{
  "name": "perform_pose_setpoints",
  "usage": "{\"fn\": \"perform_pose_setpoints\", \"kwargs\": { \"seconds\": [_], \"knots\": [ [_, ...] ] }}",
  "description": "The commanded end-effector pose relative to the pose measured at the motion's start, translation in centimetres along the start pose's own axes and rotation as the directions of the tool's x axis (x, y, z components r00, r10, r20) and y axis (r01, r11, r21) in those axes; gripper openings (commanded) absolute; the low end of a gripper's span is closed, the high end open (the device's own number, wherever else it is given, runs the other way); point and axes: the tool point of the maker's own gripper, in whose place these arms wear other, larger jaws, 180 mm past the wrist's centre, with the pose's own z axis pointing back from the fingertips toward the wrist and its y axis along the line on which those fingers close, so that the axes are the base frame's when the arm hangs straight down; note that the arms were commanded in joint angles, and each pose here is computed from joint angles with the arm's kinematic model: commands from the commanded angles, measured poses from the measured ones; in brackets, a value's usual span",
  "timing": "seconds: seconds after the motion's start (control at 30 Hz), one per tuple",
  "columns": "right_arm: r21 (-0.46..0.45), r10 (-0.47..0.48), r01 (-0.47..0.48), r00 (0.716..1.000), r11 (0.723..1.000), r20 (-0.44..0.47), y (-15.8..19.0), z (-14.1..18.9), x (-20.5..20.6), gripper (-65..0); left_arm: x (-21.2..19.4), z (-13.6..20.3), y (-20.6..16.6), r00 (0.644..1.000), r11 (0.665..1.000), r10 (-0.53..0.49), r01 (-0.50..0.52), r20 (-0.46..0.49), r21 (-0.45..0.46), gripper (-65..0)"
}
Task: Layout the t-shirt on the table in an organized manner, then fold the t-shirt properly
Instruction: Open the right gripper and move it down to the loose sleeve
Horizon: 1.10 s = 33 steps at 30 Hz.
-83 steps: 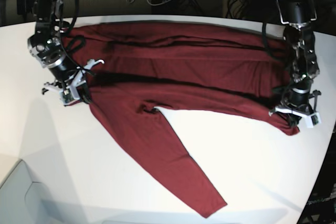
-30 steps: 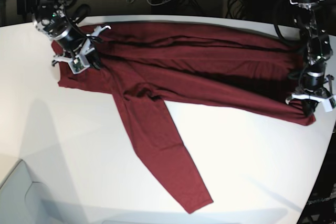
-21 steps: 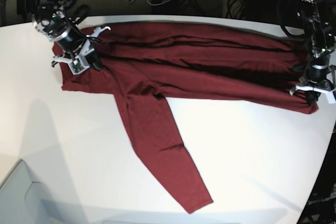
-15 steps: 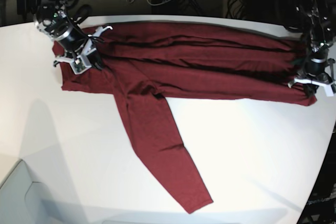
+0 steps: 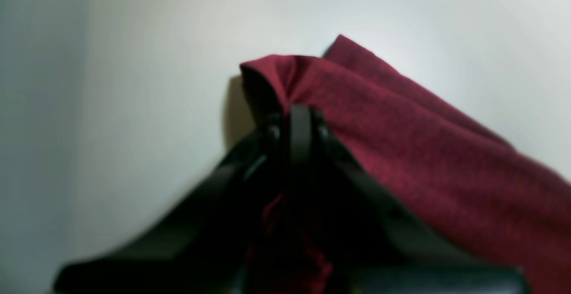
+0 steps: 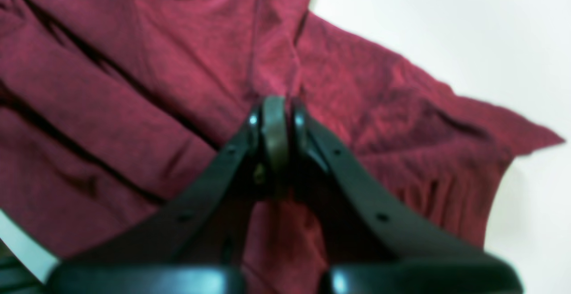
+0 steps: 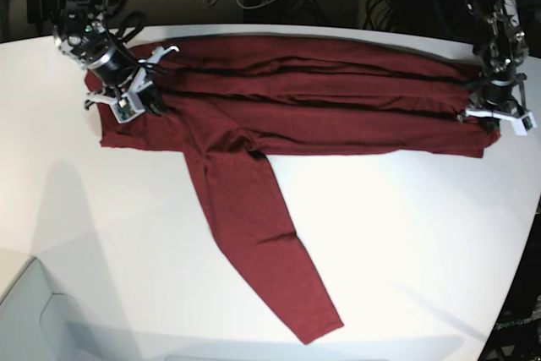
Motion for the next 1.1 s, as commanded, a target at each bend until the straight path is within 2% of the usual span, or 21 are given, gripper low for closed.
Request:
{"fn": "perform_pose_setpoints", "kwargs": {
  "seconds": [0.0,0.13,0.2,0.3,0.37,0.43,0.57,0.7,0.83,0.93,1.07],
  "knots": [
    [-0.010,0.012,-0.012,0.999,1.000,0.052,-0.6,0.2,1.5,-65.0,-0.2,0.1,0.7,1.000,1.000,-0.010,0.011,-0.016,0.010,-64.5],
    [-0.014,0.024,-0.024,0.999,1.000,0.044,-0.9,0.4,1.4,-64.1,-1.1,-0.5,-0.5,0.999,0.999,-0.027,0.027,-0.047,-0.017,-63.8],
    [-0.015,0.035,-0.035,0.999,0.999,0.032,-1.2,0.7,1.0,-58.7,-1.1,-0.5,-1.2,0.998,0.999,-0.039,0.037,-0.047,-0.037,-59.8],
    [-0.022,0.032,-0.032,0.999,0.999,0.024,-1.4,1.0,0.7,-47.9,-1.3,-0.5,-1.5,0.998,0.999,-0.036,0.034,-0.050,-0.042,-49.4],
    [-0.067,0.022,-0.021,1.000,0.998,0.021,-2.9,1.7,0.4,-40.7,-1.4,-0.5,-1.5,0.998,0.999,-0.032,0.030,-0.050,-0.040,-42.5],
    [-0.123,0.018,-0.014,0.999,0.992,0.031,-4.5,2.8,0.7,-35.7,-1.4,-0.5,-1.5,0.998,0.999,-0.032,0.030,-0.050,-0.040,-38.7],
    [-0.186,0.053,-0.040,0.997,0.982,0.064,-6.1,4.6,2.3,-29.9,-1.6,-0.4,-1.5,0.998,0.999,-0.033,0.031,-0.054,-0.042,-36.9],
    [-0.202,0.101,-0.077,0.988,0.976,0.113,-6.1,5.0,4.8,-27.2,-1.7,-0.4,-1.3,0.998,0.999,-0.032,0.030,-0.056,-0.037,-35.9],
    [-0.170,0.107,-0.071,0.971,0.983,0.215,-5.1,2.2,9.1,-23.6,-1.7,-0.3,-1.2,0.998,0.999,-0.033,0.031,-0.057,-0.036,-33.1],
    [-0.122,0.126,-0.103,0.971,0.987,0.204,-4.8,-1.4,12.1,-22.7,-2.2,-0.1,-1.0,0.997,0.999,-0.036,0.034,-0.067,-0.032,-32.3],
    [-0.075,0.077,-0.066,0.987,0.995,0.145,-5.6,-6.6,15.0,-22.7,-1.8,0.4,-1.2,0.998,0.998,-0.047,0.044,-0.052,-0.043,-32.3]
  ]
}}
